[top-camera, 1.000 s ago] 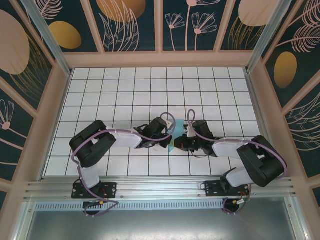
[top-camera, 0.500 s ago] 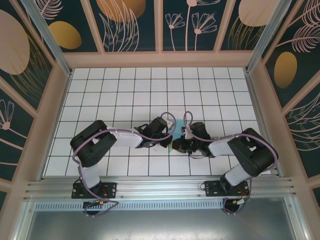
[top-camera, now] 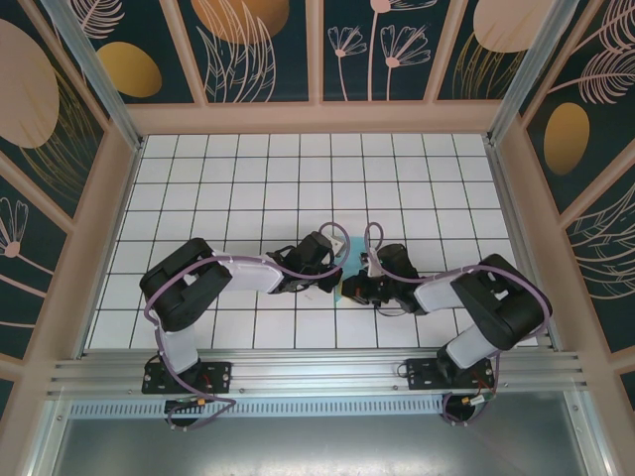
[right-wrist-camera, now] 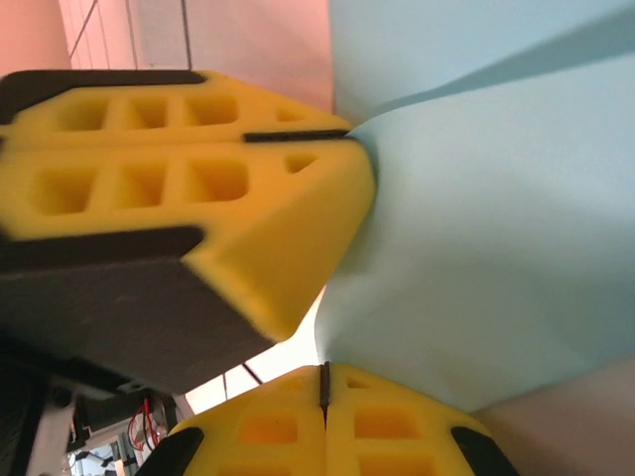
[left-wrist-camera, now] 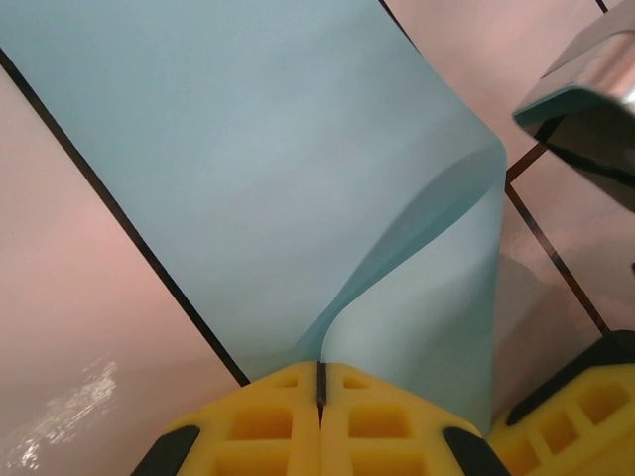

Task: Fold a paper plane with a square sheet of paper (pick it up from the middle)
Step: Third fold the triangle at the center of the table.

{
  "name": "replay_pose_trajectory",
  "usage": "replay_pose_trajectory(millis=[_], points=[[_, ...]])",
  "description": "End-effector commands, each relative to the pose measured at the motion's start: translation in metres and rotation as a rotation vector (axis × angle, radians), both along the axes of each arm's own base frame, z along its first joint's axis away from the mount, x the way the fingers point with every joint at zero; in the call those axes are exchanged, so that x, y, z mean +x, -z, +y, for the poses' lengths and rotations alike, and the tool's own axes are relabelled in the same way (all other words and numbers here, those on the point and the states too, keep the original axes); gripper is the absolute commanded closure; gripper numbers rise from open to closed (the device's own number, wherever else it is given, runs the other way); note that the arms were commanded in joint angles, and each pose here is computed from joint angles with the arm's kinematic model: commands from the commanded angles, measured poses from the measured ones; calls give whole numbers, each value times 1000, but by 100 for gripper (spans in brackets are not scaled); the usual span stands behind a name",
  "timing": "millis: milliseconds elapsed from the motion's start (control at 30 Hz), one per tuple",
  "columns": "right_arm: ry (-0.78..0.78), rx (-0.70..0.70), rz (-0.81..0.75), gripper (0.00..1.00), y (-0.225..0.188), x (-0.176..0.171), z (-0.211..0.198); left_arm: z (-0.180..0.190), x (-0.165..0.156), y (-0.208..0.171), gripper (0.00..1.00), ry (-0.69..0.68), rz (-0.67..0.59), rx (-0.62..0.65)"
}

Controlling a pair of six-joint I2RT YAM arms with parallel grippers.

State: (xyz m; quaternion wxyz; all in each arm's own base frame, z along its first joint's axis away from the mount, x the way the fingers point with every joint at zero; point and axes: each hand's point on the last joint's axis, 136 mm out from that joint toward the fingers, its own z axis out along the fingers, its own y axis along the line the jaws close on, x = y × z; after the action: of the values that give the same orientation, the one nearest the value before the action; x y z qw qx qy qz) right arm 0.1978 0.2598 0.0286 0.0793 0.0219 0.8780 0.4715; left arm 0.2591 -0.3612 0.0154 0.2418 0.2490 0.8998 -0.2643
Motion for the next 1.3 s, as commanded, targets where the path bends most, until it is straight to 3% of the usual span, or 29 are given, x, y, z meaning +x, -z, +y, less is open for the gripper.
replay_pose_trajectory(millis=[0,233,433,600,767,1033,1267], points=[[-19,27,-25,94,-14,-6,3,20,-6,28,99,-9,41,105],[-6,-8,5,95,-3,-11,6,16,-4,25,100,-8,39,96],[68,-156,45,97,24,-7,-4,16,-5,25,99,-9,45,93],[53,-156,79,98,33,-11,-1,16,-6,27,99,-7,49,96],[56,-142,21,97,11,-6,-1,17,-5,26,100,-10,43,97],[148,-143,-73,96,-19,26,-43,17,-5,26,100,-11,41,101],[99,-110,-76,96,-19,47,-35,15,-3,24,99,-8,40,99]])
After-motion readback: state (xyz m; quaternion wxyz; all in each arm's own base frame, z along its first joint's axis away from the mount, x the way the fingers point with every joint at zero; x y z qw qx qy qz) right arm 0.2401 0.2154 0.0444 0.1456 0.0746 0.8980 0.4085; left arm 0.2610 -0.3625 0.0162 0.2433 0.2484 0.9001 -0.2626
